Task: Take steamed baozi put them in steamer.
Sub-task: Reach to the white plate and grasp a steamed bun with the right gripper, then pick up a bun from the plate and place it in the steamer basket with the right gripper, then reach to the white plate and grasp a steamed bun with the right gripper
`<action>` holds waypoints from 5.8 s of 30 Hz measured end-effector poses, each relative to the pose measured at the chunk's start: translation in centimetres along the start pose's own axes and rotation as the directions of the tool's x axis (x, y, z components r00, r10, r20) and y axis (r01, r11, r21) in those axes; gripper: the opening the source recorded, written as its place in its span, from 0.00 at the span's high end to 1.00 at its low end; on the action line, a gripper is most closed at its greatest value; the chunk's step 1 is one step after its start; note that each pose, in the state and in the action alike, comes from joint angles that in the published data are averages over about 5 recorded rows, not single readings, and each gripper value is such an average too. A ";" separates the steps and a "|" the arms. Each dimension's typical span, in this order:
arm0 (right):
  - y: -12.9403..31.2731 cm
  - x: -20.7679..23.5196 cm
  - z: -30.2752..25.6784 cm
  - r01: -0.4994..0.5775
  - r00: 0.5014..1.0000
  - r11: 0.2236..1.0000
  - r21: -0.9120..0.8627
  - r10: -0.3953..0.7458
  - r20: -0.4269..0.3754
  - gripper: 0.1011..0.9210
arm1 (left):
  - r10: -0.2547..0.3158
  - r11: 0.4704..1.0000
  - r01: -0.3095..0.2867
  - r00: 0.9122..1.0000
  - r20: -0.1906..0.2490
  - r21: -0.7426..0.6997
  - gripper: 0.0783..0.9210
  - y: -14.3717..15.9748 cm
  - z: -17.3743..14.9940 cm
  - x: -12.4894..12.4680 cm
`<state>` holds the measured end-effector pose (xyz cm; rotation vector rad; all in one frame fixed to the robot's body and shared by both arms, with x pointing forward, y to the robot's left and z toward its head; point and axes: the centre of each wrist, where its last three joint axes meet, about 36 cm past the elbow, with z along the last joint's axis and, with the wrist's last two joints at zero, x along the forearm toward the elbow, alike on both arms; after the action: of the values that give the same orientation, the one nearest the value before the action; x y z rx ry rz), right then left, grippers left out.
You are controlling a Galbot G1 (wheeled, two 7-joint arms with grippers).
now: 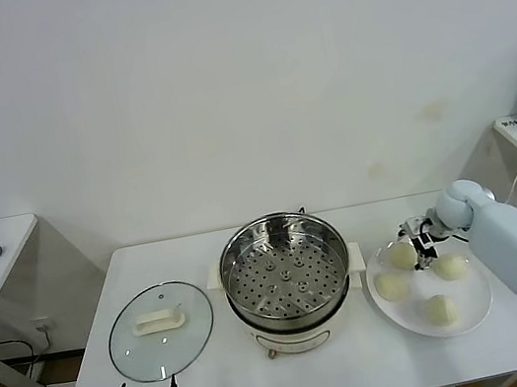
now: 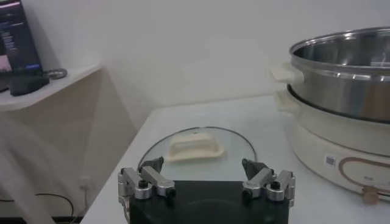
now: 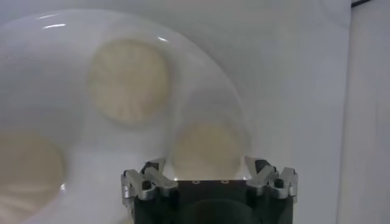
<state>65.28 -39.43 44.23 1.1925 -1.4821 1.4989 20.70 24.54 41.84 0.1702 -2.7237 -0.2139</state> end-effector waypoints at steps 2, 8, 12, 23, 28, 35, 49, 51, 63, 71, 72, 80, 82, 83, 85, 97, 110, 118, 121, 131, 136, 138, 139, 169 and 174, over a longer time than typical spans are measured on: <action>0.1 0.0 0.0 0.001 1.000 1.000 -0.002 -0.001 -0.001 0.17 | 0.002 1.000 -0.002 1.000 0.000 0.002 0.12 -0.1 0.0 0.1; 0.6 0.2 0.3 -0.003 1.000 1.000 -0.012 0.003 -0.002 0.30 | 0.006 1.000 -0.006 1.000 0.000 0.006 0.12 -0.3 0.0 0.2; 0.8 0.3 0.6 -0.006 1.000 1.000 -0.019 0.006 -0.005 0.34 | 0.007 1.000 -0.007 1.000 0.000 0.005 0.12 -0.3 0.0 0.2; -0.5 3.1 1.4 -0.048 0.999 0.998 -0.046 0.048 0.013 0.43 | 0.014 1.000 -0.014 1.000 0.000 0.005 0.12 -0.5 0.0 0.1; -3.1 6.0 0.6 -0.077 0.995 0.996 -0.053 0.080 0.055 0.44 | 0.018 1.000 -0.018 1.000 0.009 0.008 0.12 -0.7 -0.1 -0.1; -9.6 12.2 -3.5 -0.124 0.980 0.992 -0.009 0.124 0.155 0.43 | 0.000 1.000 0.000 1.000 0.028 0.010 0.12 -0.5 -0.2 -0.5; -18.2 20.2 -19.6 -0.154 0.949 0.858 0.490 -0.010 0.316 0.43 | -0.030 0.999 0.027 0.998 0.061 0.043 0.12 -0.8 -0.9 -0.8; -18.4 20.3 -21.4 -0.158 0.948 0.808 0.568 -0.037 0.315 0.43 | -0.037 0.998 0.034 0.997 0.060 0.049 0.12 -0.7 -0.9 -0.8; -17.7 17.1 -29.8 -0.120 0.964 0.443 0.889 -0.162 0.211 0.43 | -0.061 0.995 0.056 0.996 0.059 0.078 0.12 -0.7 -0.9 -1.0; -16.5 13.9 -31.9 -0.081 0.977 0.308 0.948 -0.163 0.137 0.43 | -0.059 0.994 0.052 0.996 0.066 0.093 0.12 -0.9 -1.3 -0.9; -16.4 13.5 -32.1 -0.080 0.978 0.299 0.951 -0.162 0.133 0.43 | -0.058 0.994 0.051 0.996 0.067 0.094 0.12 -0.9 -1.3 -0.9; -15.2 10.5 -33.7 -0.081 0.976 0.248 0.965 -0.179 0.127 0.44 | -0.057 0.994 0.050 0.996 0.070 0.102 0.12 -1.1 -1.3 -1.2; -15.0 9.9 -33.9 -0.080 0.975 0.241 0.967 -0.184 0.127 0.44 | -0.056 0.993 0.048 0.996 0.069 0.104 0.12 -1.1 -1.3 -1.2; -14.9 9.7 -34.0 -0.081 0.974 0.238 0.968 -0.187 0.127 0.44 | -0.055 0.993 0.048 0.996 0.068 0.104 0.12 -1.2 -1.3 -1.2; -14.8 9.3 -34.2 -0.083 0.973 0.234 0.969 -0.190 0.129 0.44 | -0.055 0.993 0.048 0.996 0.066 0.104 0.12 -1.2 -1.2 -1.3; -14.5 8.7 -34.3 -0.077 0.974 0.245 0.966 -0.187 0.125 0.29 | -0.057 0.993 0.050 0.996 0.063 0.109 0.12 -1.3 -1.0 -1.5; -15.0 10.5 -32.1 -0.091 0.962 0.386 0.918 -0.202 0.181 0.12 | -0.053 0.994 0.047 0.997 0.058 0.102 0.12 -1.2 -0.9 -1.5; -16.5 16.6 -28.0 -0.133 0.950 0.631 0.764 -0.138 0.279 0.12 | -0.047 0.993 0.039 0.997 0.066 0.107 0.12 -1.2 -1.2 -1.4; -17.0 19.2 -25.6 -0.134 0.949 0.745 0.653 -0.093 0.301 0.12 | -0.038 0.994 0.030 0.997 0.069 0.110 0.12 -1.2 -1.5 -1.4; -16.1 23.1 -16.9 -0.034 0.977 0.978 0.204 -0.010 0.211 0.12 | -0.024 0.995 0.016 0.997 0.076 0.103 0.12 -0.7 -1.9 -1.6; -14.1 22.9 -13.6 0.025 0.990 0.999 0.042 -0.030 0.138 0.12 | -0.018 0.994 0.010 0.997 0.079 0.108 0.12 -0.8 -2.1 -1.7; -13.2 22.6 -12.5 0.042 0.992 0.999 -0.001 -0.042 0.120 0.12 | -0.017 0.994 0.008 0.997 0.078 0.111 0.12 -0.8 -2.1 -1.7; -12.7 22.3 -12.1 0.050 0.992 0.999 -0.017 -0.048 0.113 0.12 | -0.016 0.994 0.008 0.997 0.077 0.112 0.12 -0.8 -2.1 -1.7; -0.6 6.1 -8.9 0.210 0.978 0.971 -0.115 -0.208 0.031 0.12 | -0.021 0.995 0.017 0.999 0.045 0.095 0.12 -0.5 -1.4 -0.9; 0.2 4.9 -8.8 0.226 0.974 0.967 -0.116 -0.225 0.024 0.12 | -0.023 0.995 0.020 0.999 0.038 0.094 0.12 -0.5 -1.2 -1.0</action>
<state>62.34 -31.32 49.43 1.2529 -1.3713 1.2376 22.12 24.08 42.46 0.2240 -2.7730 -0.0968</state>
